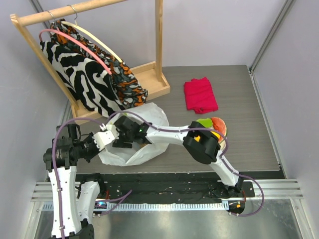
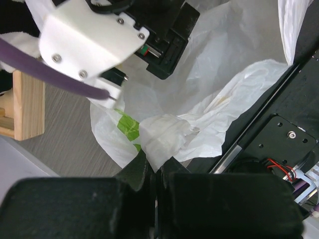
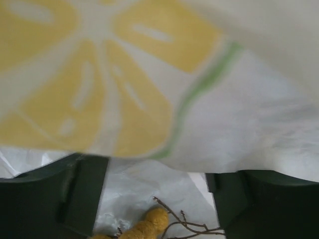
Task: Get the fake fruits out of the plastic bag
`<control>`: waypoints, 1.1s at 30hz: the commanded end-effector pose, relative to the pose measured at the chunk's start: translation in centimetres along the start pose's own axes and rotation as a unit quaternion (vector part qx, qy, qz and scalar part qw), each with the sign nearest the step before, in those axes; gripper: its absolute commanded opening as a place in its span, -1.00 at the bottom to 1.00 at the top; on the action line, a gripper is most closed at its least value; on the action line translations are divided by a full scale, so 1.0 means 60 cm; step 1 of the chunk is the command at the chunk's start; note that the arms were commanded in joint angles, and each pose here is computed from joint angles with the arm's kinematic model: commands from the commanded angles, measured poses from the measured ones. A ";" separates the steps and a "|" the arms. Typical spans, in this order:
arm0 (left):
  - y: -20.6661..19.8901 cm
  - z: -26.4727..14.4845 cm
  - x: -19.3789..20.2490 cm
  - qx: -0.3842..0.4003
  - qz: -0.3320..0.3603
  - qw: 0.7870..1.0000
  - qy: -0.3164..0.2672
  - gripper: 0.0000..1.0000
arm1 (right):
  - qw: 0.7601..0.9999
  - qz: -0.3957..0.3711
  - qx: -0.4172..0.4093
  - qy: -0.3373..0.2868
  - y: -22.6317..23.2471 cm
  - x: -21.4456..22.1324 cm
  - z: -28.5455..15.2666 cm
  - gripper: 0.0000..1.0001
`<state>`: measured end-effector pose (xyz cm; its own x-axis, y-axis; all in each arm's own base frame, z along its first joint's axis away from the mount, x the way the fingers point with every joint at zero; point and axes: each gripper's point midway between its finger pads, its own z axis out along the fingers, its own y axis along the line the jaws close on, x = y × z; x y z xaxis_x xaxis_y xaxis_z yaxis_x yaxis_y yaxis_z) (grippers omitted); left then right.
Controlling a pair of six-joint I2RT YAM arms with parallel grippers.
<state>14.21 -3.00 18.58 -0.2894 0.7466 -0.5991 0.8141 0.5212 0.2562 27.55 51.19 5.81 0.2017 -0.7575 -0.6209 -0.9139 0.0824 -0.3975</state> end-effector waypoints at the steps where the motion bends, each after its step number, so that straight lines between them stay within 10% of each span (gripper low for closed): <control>1: -0.111 -0.027 0.027 0.114 -0.067 0.990 0.040 -1.00 | 0.998 -0.032 0.029 -0.036 -0.026 -0.044 0.010 0.30; 8: -0.114 -0.023 0.027 0.110 -0.075 0.990 0.035 -1.00 | 0.998 -0.040 0.035 -0.032 -0.040 -0.057 -0.004 -0.81; 14: -0.098 -0.016 0.021 0.080 -0.086 0.993 0.022 -1.00 | 0.998 -0.040 -0.026 -0.051 -0.023 -0.086 -0.104 -0.97; 21: -0.063 -0.010 0.000 0.056 -0.092 0.994 0.002 -1.00 | 0.993 -0.025 -0.104 -0.049 0.034 -0.054 -0.199 -0.97; 25: -0.053 -0.014 -0.011 0.055 -0.095 0.994 -0.004 -1.00 | 0.996 -0.021 -0.079 -0.040 0.023 -0.046 -0.172 -0.43; 33: -0.084 -0.044 -0.021 0.068 -0.085 0.994 -0.011 -1.00 | 0.999 -0.001 -0.010 -0.046 -0.034 -0.092 -0.073 0.03</control>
<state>14.55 -3.95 20.81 -0.3216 0.6724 -0.6667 0.7780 0.5890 0.2186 24.27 49.30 11.50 0.2385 -0.7301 -0.6403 -0.9456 -0.0242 -0.3245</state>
